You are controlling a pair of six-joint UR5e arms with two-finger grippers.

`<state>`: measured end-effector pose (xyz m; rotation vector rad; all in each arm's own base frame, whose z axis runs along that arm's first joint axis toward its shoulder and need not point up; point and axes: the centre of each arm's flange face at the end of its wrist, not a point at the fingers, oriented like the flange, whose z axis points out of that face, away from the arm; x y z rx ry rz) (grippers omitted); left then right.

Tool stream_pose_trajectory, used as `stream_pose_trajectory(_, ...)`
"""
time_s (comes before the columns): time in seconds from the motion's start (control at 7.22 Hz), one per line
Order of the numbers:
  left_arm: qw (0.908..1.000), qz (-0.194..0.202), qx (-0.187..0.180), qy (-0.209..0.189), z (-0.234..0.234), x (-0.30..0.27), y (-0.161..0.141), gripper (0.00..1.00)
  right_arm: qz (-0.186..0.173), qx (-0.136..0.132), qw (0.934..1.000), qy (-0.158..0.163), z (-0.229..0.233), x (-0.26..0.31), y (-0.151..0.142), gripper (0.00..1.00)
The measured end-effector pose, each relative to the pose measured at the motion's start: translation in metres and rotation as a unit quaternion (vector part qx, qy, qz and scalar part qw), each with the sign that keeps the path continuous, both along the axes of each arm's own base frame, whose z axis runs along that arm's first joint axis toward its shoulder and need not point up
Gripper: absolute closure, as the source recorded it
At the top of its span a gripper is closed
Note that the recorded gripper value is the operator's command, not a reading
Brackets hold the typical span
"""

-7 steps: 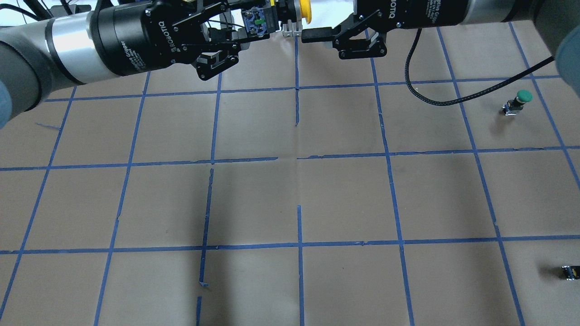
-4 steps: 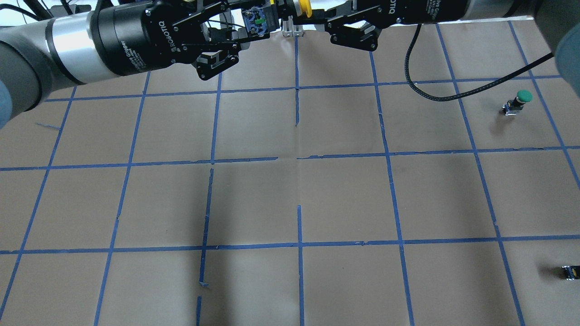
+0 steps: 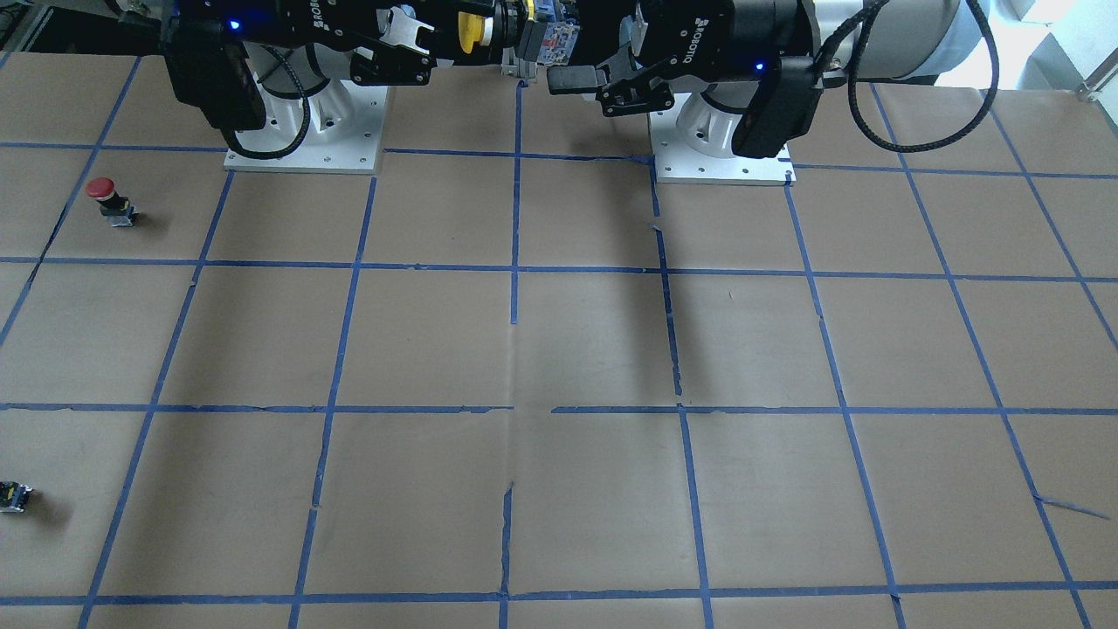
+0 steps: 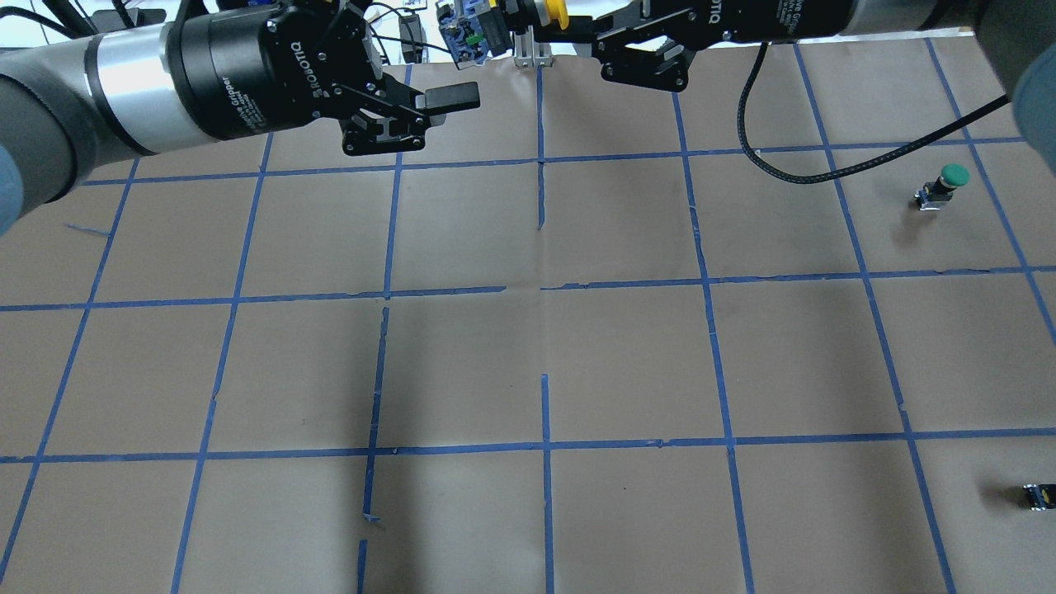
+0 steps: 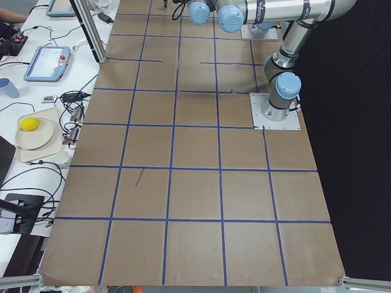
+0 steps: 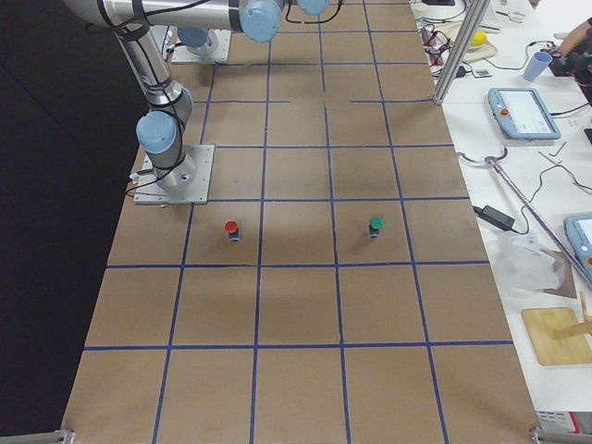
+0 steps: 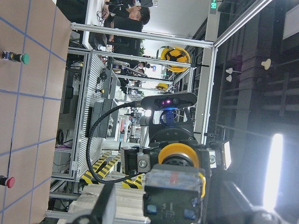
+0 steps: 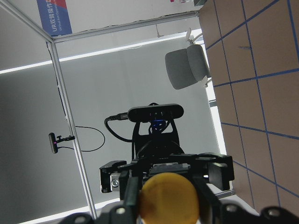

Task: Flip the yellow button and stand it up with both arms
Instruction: 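Grasp the yellow cap with the right gripper and open the left gripper, then carry the block down with the right gripper while the left gripper withdraws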

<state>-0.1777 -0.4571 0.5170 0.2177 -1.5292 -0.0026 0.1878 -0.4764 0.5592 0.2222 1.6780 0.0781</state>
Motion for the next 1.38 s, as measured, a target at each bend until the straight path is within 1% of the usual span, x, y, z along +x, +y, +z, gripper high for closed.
stream_pose_trajectory(0.14,1.0000,-0.001,0.000,-0.002,-0.001,0.000,0.000,0.00,0.000,0.000,1.0000,0.000,0.000,0.000,0.000,0.82)
stream_pose_trajectory(0.28,0.9999,-0.007,0.000,-0.012,-0.002,0.000,0.002,0.00,0.000,-0.001,0.9999,0.011,-0.001,-0.002,-0.001,0.82)
stream_pose_trajectory(0.55,0.9989,-0.023,-0.004,-0.041,-0.001,0.000,0.010,0.00,-0.007,0.000,0.9970,0.077,-0.004,-0.017,-0.005,0.82)
stream_pose_trajectory(0.69,0.9982,-0.029,-0.006,-0.052,0.000,0.000,0.011,0.00,-0.026,0.003,0.9932,0.113,-0.003,-0.039,-0.011,0.80)
stream_pose_trajectory(0.83,0.9975,-0.033,-0.008,-0.061,0.001,0.001,0.010,0.00,-0.042,0.007,0.9844,0.171,-0.008,-0.065,-0.016,0.81)
stream_pose_trajectory(0.97,0.9967,-0.037,-0.004,-0.072,0.002,0.002,0.009,0.00,-0.046,0.016,0.9697,0.239,-0.019,-0.083,-0.016,0.81)
stream_pose_trajectory(1.11,0.9945,-0.044,0.013,-0.095,0.001,0.003,0.007,0.01,-0.042,0.028,0.9506,0.306,-0.032,-0.096,-0.014,0.81)
stream_pose_trajectory(1.25,0.9907,-0.048,0.029,-0.124,-0.003,0.005,0.004,0.04,-0.032,0.046,0.9203,0.387,-0.046,-0.110,-0.011,0.86)
stream_pose_trajectory(1.38,0.9872,-0.049,0.028,-0.149,-0.006,0.007,0.001,0.04,-0.018,0.066,0.8797,0.470,-0.063,-0.126,-0.005,0.92)
